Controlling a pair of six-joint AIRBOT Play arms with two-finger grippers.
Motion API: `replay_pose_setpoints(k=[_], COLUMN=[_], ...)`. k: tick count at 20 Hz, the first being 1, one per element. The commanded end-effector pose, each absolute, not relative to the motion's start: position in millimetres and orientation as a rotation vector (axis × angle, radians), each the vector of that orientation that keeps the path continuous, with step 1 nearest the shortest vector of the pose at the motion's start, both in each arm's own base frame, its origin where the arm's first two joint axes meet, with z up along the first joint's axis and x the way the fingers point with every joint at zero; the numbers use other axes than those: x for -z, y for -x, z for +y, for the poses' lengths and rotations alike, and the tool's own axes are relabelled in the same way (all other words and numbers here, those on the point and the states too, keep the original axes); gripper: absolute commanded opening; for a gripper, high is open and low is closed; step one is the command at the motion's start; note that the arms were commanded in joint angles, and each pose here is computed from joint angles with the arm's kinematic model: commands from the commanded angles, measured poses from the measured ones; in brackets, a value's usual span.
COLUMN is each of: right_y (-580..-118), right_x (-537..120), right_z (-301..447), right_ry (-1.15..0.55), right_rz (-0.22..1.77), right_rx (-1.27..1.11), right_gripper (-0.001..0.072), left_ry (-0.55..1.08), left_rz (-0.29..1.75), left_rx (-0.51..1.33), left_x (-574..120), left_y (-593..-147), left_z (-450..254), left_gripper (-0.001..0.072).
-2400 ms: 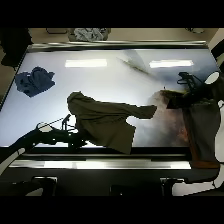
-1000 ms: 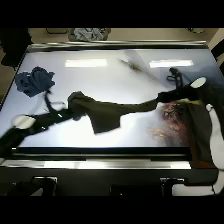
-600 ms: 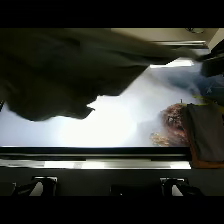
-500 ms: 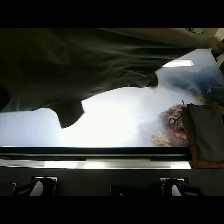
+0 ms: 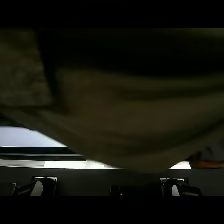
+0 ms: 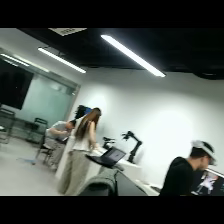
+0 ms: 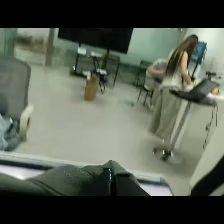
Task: Fold the shirts.
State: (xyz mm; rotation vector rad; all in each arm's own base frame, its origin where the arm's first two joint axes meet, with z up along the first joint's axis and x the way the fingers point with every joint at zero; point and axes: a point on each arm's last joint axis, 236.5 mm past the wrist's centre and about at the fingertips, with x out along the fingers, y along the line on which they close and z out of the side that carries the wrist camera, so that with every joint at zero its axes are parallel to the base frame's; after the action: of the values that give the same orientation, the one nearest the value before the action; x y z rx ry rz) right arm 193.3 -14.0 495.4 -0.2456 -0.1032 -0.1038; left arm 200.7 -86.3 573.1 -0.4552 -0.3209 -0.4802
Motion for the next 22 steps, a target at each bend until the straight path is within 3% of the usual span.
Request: replay_pose_setpoints(k=[1, 5, 8, 11, 15, 19, 20, 21, 22], right_y=[-223, -325, -433, -521, -556, -552, -552, -550, -545], right_x=[-432, -275, -164, -63, 3, 19, 10, -7, -27], right_z=[-30, -43, -34, 4, 41, 45, 44, 39, 33], right_ry=[0.271, 0.240, 0.104, -0.221, -0.556, -0.513, -0.503, -0.480, -0.423], right_rz=[0.190, 0.772, 0.911, 0.920, 0.944, 0.968, 0.950, 0.923, 0.895], right_rx=[0.112, -0.023, -0.136, -0.247, -0.320, -0.368, -0.378, -0.399, -0.438], right_gripper=[0.0039, 0.0039, 0.0039, 0.0040, 0.0041, 0.0044, 0.0118, 0.0319, 0.0488], left_ry=[0.435, 0.511, 0.558, 0.639, 0.833, 0.867, 0.867, 0.868, 0.869], left_rz=[-0.091, 0.418, 0.634, 0.803, 0.927, 0.989, 0.993, 1.007, 1.028], left_rx=[0.322, 0.299, 0.306, 0.255, 0.230, 0.240, 0.255, 0.292, 0.336], left_x=[-514, -348, -218, -100, -19, 6, 0, -12, -26], left_y=[-249, -342, -417, -479, -513, -512, -512, -508, -502], left_z=[-57, -36, -39, -42, -46, -57, -56, -54, -49], left_gripper=[0.0032, 0.0033, 0.0034, 0.0034, 0.0035, 0.0055, 0.0175, 0.0378, 0.0455])
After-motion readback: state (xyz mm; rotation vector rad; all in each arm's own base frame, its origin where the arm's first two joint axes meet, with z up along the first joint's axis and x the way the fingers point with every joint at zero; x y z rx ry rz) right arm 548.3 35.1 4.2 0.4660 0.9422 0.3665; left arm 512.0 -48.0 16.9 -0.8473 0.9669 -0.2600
